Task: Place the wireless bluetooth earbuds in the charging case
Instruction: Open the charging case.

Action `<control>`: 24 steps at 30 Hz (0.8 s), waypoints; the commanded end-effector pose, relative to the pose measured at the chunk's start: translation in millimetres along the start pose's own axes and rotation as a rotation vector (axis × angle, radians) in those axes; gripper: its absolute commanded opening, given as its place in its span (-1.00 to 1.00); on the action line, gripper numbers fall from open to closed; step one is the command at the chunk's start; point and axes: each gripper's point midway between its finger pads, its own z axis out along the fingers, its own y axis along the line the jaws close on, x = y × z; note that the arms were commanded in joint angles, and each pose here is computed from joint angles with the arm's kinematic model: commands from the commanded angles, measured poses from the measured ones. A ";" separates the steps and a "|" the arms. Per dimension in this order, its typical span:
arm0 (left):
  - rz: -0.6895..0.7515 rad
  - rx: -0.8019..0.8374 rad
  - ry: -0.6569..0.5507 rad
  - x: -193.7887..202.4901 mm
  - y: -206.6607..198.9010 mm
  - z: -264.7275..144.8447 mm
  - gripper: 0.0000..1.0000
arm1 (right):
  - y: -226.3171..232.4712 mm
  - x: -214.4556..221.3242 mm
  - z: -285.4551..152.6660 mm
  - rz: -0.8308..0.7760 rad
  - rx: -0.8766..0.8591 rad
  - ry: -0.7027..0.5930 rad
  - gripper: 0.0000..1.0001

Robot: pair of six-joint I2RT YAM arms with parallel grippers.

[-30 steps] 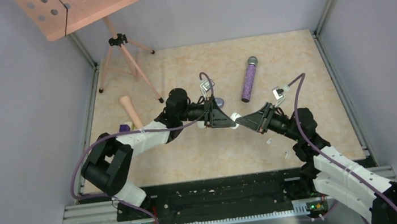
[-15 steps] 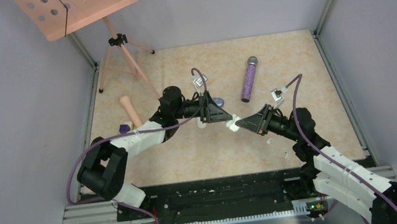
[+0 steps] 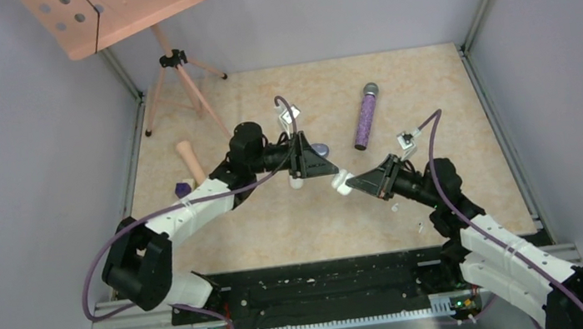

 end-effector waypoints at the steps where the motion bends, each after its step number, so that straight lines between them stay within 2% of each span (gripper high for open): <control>1: 0.079 0.023 -0.030 -15.0 -19.4 -2.5 0.05 | 20.2 -15.0 2.9 -0.055 -0.040 -0.031 -1.00; 8: 0.111 -0.026 -0.062 -24.1 -22.4 -7.6 0.04 | 11.0 -19.2 1.8 -0.092 0.035 -0.037 -1.00; 11: 0.017 -0.091 -0.113 -39.6 -21.9 -14.6 -0.06 | 3.7 -25.0 -1.0 -0.153 0.088 -0.061 -1.00; 14: -0.115 -0.126 -0.148 -54.9 -23.4 -25.4 -0.12 | 3.8 -36.2 -6.8 -0.267 0.125 -0.114 -1.00; 20: -0.215 -0.351 -0.175 -65.8 -12.6 -44.6 0.04 | 8.6 -50.9 -13.5 -0.563 0.192 -0.204 -1.00; 24: -0.347 -0.340 -0.186 -71.2 -12.3 -50.3 0.14 | 12.4 -59.4 -14.0 -0.763 0.211 -0.265 -1.00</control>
